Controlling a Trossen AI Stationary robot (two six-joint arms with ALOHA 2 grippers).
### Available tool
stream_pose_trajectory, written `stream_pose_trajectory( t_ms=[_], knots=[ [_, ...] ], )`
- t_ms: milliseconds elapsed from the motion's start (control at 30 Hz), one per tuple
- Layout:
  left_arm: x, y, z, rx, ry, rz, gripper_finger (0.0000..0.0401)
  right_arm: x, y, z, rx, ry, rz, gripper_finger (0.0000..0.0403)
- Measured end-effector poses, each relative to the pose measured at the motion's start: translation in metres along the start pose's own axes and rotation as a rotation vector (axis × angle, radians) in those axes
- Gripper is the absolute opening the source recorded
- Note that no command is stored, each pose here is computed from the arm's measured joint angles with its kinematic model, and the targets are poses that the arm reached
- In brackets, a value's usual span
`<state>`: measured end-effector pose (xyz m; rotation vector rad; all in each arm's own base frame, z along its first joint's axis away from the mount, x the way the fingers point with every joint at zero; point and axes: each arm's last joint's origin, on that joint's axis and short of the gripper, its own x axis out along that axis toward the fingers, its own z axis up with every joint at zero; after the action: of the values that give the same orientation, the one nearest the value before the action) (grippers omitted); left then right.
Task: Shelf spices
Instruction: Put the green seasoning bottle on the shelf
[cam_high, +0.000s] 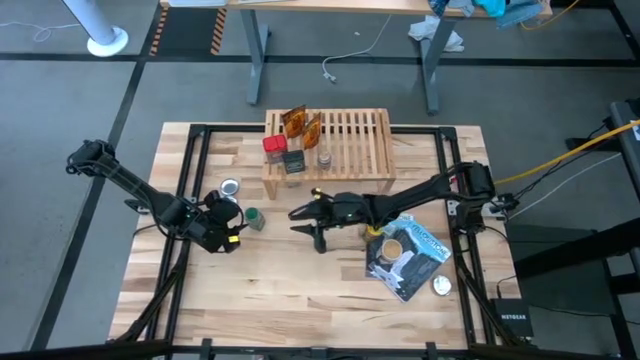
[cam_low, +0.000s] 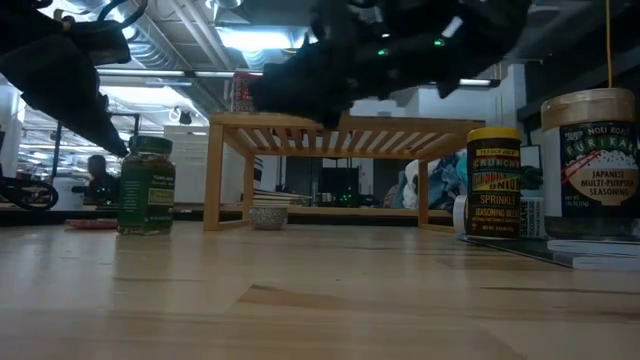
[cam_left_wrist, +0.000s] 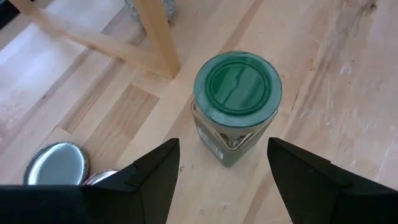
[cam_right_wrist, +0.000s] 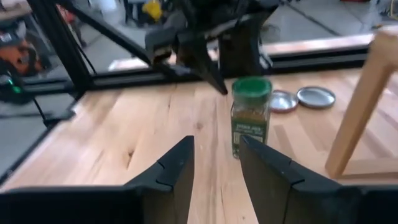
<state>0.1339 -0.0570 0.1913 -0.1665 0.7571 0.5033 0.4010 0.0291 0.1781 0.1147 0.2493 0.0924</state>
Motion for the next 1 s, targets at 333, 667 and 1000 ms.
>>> stream_pose_trajectory(
  t_ms=[333,667,1000],
  knots=[
    [0.000,-0.001,0.001,-0.010,-0.009,-0.010,0.0237,0.038,-0.002,-0.003,-0.022,0.060,-0.006,0.0134],
    [0.000,-0.005,0.004,0.005,-0.034,-0.038,0.0237,0.049,-0.002,-0.005,-0.023,0.062,-0.007,0.0134],
    [-0.001,-0.011,0.009,0.017,-0.069,-0.104,0.0237,0.049,-0.002,-0.005,-0.022,0.063,-0.008,0.0134]
  ],
)
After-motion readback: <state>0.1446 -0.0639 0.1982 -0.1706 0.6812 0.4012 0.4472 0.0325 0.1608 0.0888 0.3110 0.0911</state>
